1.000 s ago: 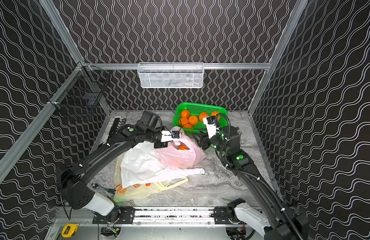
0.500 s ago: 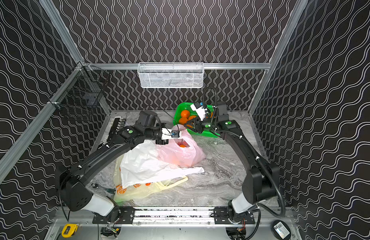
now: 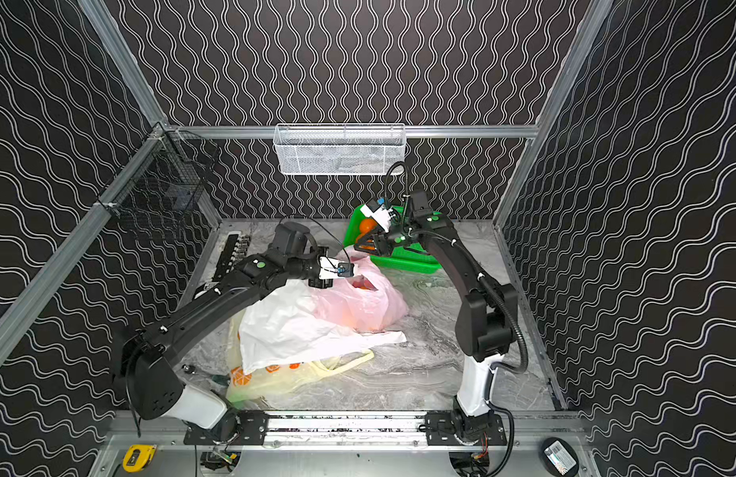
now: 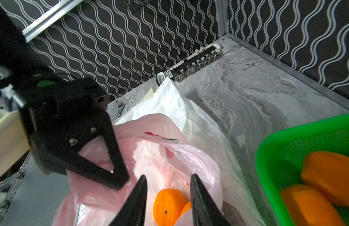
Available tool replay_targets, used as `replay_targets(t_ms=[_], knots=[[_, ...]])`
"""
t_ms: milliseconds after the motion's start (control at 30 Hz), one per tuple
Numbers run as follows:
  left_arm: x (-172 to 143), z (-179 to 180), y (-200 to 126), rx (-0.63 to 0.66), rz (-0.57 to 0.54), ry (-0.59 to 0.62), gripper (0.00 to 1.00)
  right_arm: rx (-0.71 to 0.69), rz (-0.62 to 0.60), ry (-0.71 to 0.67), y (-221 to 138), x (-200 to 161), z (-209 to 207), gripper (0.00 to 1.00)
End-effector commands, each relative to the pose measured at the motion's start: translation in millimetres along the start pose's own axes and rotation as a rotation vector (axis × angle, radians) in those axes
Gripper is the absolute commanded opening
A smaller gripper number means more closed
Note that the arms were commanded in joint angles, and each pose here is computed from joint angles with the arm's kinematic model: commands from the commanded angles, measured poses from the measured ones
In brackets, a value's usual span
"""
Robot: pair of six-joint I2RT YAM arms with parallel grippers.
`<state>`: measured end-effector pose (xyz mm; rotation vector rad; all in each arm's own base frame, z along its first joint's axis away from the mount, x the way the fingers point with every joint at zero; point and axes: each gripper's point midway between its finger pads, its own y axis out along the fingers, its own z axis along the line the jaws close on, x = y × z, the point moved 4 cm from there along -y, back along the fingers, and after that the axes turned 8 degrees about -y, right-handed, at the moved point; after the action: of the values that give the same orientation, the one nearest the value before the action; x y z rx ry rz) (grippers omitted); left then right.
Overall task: Place the oranges into plastic bags & tie knots
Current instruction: Tie the plastic bag at the center of the board.
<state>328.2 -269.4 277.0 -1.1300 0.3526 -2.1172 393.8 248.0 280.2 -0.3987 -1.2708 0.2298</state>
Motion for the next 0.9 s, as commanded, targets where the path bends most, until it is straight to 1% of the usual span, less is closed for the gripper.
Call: replay_targets(t_ms=[0,133,200,300,400,467,500,767,867], knots=[[2,17,-1,0.079,-0.025,0.016,0.0,0.042,0.03,-0.005,-1,-12,10,0.39],[3,23,0,0.101,-0.03,0.023,0.0,0.045,0.043,0.005,1,-20,12,0.39],[3,25,0,0.118,-0.027,0.027,0.0,0.047,0.029,-0.016,-6,-13,21,0.39],[1,25,0,0.125,-0.027,0.023,0.0,0.06,0.023,-0.026,-6,-13,28,0.41],[2,24,0,0.13,-0.034,0.017,0.0,0.066,0.033,-0.042,-3,-14,34,0.47],[2,24,-1,0.133,-0.035,0.015,0.0,0.055,0.047,-0.045,0,-16,35,0.54],[2,24,-2,0.133,-0.037,0.015,0.0,0.047,0.052,-0.045,2,-17,34,0.56],[4,18,-10,0.14,-0.054,0.001,0.0,0.014,0.086,-0.032,9,-25,28,0.54],[2,14,-12,0.136,-0.053,-0.004,0.0,-0.003,0.056,-0.046,1,-18,32,0.55]])
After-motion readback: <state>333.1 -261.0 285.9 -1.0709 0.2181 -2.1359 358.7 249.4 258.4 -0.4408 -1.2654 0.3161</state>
